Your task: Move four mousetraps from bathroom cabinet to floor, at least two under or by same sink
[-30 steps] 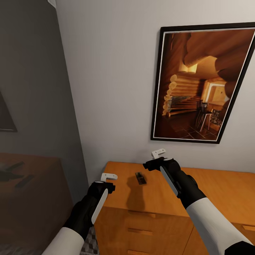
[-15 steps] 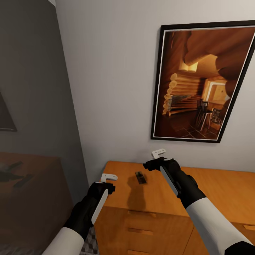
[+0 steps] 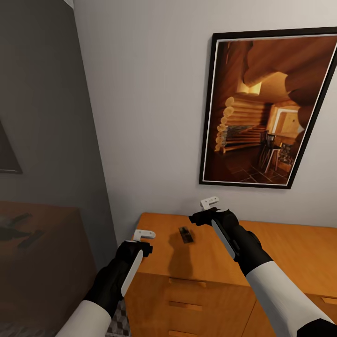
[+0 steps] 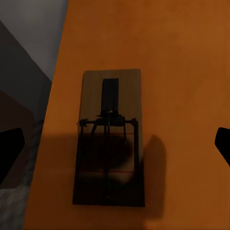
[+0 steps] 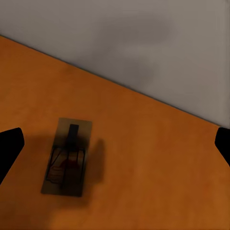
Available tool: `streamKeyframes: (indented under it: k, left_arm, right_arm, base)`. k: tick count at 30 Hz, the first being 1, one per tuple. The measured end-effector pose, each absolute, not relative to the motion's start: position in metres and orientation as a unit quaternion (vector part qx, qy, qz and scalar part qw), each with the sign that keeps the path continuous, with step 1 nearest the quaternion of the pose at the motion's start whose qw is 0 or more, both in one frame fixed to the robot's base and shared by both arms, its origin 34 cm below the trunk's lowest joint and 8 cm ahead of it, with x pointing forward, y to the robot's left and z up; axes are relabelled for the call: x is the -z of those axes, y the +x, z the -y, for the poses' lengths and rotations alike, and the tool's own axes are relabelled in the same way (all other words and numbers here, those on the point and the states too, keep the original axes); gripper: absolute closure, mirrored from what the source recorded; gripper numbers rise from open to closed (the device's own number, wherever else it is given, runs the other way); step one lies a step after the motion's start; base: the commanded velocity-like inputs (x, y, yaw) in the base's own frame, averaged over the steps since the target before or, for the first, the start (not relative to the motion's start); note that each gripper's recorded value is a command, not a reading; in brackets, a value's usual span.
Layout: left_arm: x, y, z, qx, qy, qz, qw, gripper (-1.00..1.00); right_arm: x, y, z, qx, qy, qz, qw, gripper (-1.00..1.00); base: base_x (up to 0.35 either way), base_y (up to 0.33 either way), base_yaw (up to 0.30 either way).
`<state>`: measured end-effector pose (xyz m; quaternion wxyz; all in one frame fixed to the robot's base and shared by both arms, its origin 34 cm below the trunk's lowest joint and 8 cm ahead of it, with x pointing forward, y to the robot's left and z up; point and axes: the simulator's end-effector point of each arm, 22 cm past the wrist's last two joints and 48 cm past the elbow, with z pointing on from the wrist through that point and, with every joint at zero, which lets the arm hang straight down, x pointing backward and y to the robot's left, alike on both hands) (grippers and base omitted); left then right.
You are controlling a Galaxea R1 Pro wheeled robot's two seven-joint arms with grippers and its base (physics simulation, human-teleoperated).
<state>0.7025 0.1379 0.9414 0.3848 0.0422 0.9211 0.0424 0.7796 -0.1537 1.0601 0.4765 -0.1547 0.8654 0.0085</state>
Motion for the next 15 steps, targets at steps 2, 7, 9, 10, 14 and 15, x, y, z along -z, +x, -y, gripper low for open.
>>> streamKeyframes:
  k: [2, 7, 9, 10, 14, 15]
  left_arm:
    - [-0.9402, 0.7028, -0.1379, -0.042, 0.042, -0.921, 0.385, -1.00]
    - [-0.9349, 0.7041, -0.1378, -0.042, 0.042, -0.921, 0.385, -1.00]
    - [-0.9339, 0.7044, -0.1377, -0.042, 0.042, -0.921, 0.385, -1.00]
    - [-0.9339, 0.7044, -0.1378, -0.042, 0.042, -0.921, 0.385, -1.00]
    - [-0.9337, 0.7044, -0.1382, -0.042, 0.042, -0.921, 0.385, -1.00]
    - [-0.9337, 0.7044, -0.1383, -0.042, 0.042, -0.921, 0.385, -1.00]
  right_arm:
    - [-1.0590, 0.7799, 0.1538, -0.008, -0.154, -0.866, 0.476, -1.00]
    - [-1.0537, 0.7812, 0.1539, -0.008, -0.154, -0.865, 0.476, -1.00]
    - [-1.0526, 0.7814, 0.1539, -0.008, -0.154, -0.865, 0.476, -1.00]
    - [-1.0526, 0.7814, 0.1539, -0.008, -0.154, -0.865, 0.477, -1.00]
    - [-1.0526, 0.7813, 0.1540, -0.008, -0.154, -0.866, 0.476, -1.00]
    - [-1.0526, 0.7814, 0.1540, -0.008, -0.154, -0.866, 0.476, -1.00]
  base:
    - [0.000, 0.000, 0.000]
    - [0.000, 0.000, 0.000]
    - [0.000, 0.000, 0.000]
    - [0.000, 0.000, 0.000]
    - [0.000, 0.000, 0.000]
    - [0.000, 0.000, 0.000]
